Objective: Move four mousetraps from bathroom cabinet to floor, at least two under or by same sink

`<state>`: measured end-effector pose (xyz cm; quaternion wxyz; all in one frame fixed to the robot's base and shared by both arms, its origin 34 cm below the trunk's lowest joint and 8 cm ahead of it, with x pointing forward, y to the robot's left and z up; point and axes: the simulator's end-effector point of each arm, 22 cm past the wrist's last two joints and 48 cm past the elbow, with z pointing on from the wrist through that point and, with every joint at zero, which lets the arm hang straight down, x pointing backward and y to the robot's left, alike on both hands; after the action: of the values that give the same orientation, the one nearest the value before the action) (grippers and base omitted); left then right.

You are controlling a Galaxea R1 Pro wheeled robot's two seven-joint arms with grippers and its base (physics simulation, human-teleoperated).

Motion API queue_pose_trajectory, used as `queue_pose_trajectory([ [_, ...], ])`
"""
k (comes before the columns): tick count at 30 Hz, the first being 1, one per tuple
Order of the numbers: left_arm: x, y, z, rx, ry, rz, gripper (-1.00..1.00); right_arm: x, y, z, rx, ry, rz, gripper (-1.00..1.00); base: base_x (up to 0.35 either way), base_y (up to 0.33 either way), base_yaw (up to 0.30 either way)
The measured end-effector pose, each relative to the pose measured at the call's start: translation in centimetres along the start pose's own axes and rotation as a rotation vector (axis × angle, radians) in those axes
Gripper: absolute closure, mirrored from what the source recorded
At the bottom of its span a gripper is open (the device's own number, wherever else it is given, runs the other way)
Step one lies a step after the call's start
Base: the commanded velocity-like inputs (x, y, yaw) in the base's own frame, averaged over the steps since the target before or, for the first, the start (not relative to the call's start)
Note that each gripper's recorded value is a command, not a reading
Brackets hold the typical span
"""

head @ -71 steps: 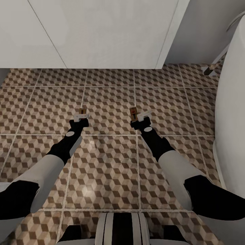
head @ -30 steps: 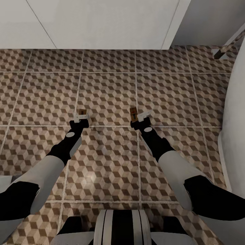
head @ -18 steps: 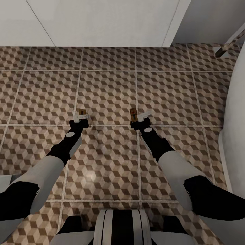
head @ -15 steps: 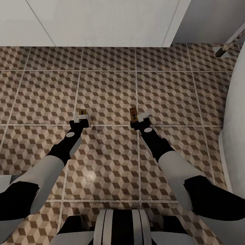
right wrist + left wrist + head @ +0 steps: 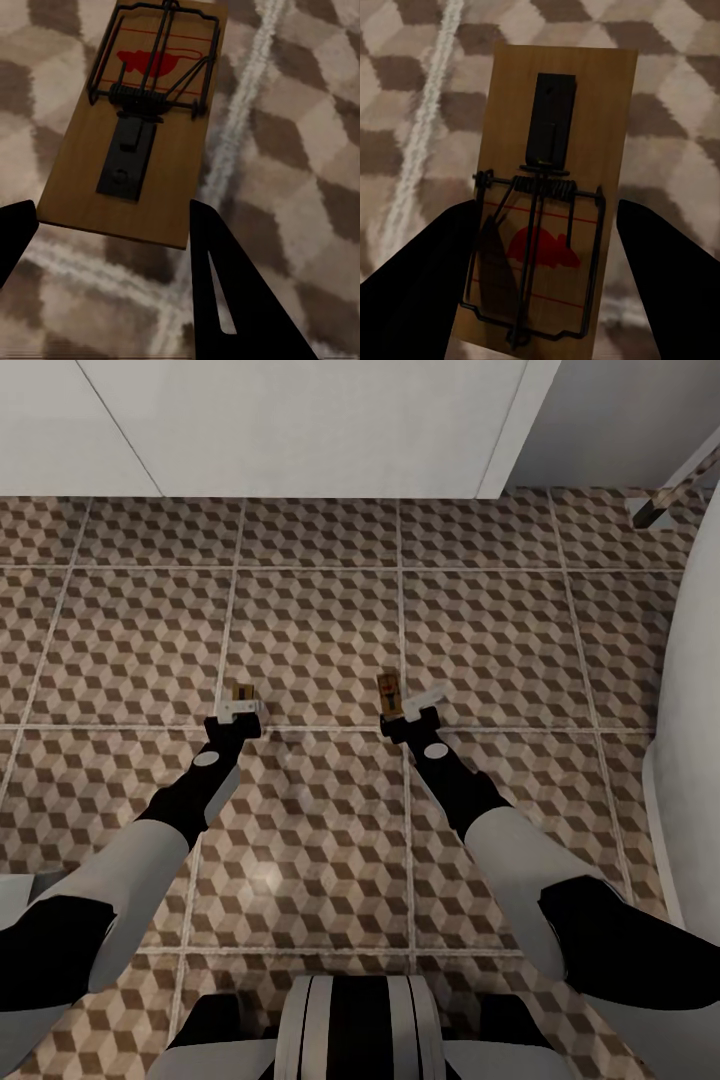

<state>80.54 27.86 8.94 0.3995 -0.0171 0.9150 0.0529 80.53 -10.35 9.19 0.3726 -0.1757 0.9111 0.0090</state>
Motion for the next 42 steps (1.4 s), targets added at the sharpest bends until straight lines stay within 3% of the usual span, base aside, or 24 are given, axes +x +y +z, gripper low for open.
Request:
queue_pose_trajectory([
  [42, 1.3, -0.2, 0.0, 0.002, 0.016, 0.0, 1.0, 2.4, 0.6, 0.2, -0.009, 0.035, -0.003, 1.0, 0.0, 0.0, 0.023],
])
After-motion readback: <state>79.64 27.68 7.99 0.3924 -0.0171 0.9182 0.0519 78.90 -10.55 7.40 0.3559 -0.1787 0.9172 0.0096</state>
